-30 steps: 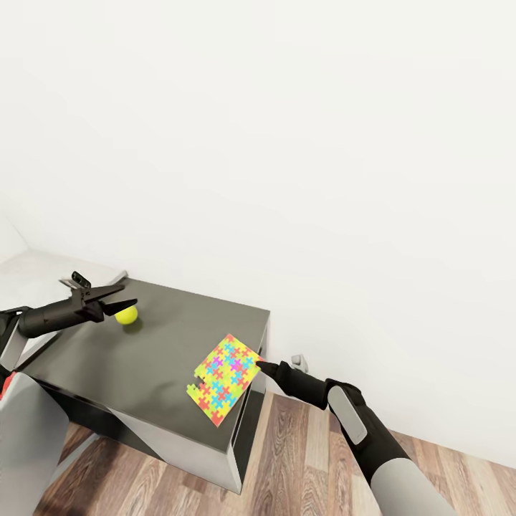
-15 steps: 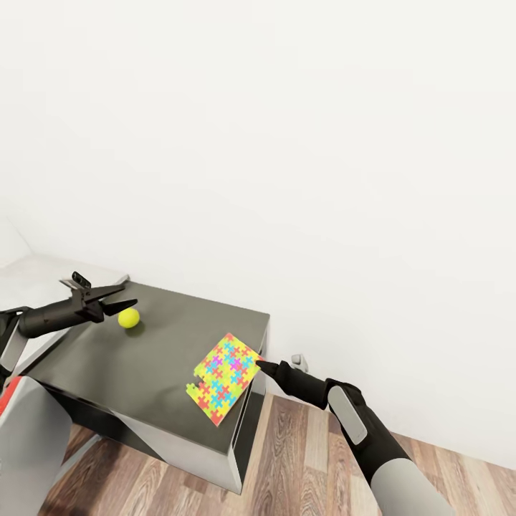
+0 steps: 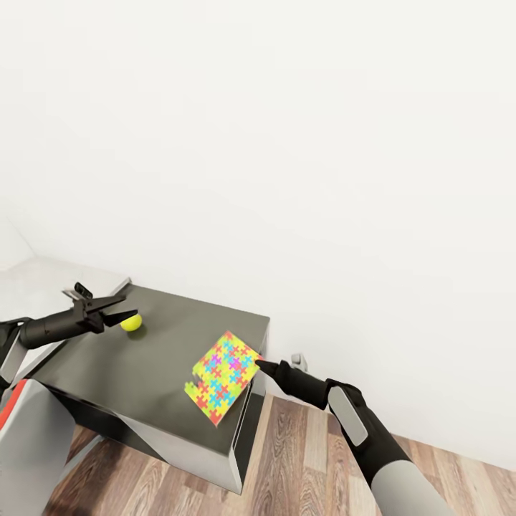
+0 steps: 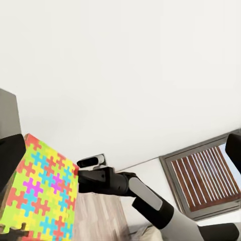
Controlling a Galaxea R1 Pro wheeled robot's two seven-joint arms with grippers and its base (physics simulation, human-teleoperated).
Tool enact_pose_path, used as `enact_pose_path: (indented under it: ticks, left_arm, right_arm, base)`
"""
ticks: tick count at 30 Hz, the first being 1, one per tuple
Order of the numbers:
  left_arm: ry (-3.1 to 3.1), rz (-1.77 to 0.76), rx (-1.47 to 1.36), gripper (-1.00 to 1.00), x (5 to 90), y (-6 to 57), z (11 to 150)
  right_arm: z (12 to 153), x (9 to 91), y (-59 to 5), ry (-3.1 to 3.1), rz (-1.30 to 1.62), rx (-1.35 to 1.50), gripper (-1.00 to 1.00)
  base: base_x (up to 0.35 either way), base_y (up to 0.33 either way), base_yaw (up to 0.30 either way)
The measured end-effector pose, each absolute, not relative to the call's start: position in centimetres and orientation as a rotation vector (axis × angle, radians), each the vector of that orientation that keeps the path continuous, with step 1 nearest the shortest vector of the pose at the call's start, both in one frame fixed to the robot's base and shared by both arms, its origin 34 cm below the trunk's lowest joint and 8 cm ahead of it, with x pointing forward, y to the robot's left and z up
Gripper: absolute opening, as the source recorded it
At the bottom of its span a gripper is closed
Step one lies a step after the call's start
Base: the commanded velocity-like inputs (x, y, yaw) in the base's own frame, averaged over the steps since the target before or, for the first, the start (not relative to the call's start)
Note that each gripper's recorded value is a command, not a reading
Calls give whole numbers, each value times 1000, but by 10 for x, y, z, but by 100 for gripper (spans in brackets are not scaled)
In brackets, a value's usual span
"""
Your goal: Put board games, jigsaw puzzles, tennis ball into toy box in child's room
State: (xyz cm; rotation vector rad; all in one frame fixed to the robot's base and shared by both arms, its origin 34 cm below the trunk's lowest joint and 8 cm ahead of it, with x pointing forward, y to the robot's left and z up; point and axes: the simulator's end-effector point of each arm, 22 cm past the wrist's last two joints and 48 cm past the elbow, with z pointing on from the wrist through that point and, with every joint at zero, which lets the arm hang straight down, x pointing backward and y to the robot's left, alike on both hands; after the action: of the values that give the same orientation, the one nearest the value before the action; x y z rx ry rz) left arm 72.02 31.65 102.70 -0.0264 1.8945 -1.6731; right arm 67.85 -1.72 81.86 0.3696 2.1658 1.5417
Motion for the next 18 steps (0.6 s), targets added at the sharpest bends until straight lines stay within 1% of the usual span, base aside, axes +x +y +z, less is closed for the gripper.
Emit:
enact_pose_path:
  ticks: [8,18]
  left_arm:
    - [1910,-1677,-43,100,714,317,1029]
    - [1916,-1672,-49,100,711,319,1039]
  right_arm:
    - [853,684,-13,2107,1528,289,-100]
    - [867,682,-9,2104,1528,278,-100]
  base:
    - [0,0,0]
    - [0,0,0]
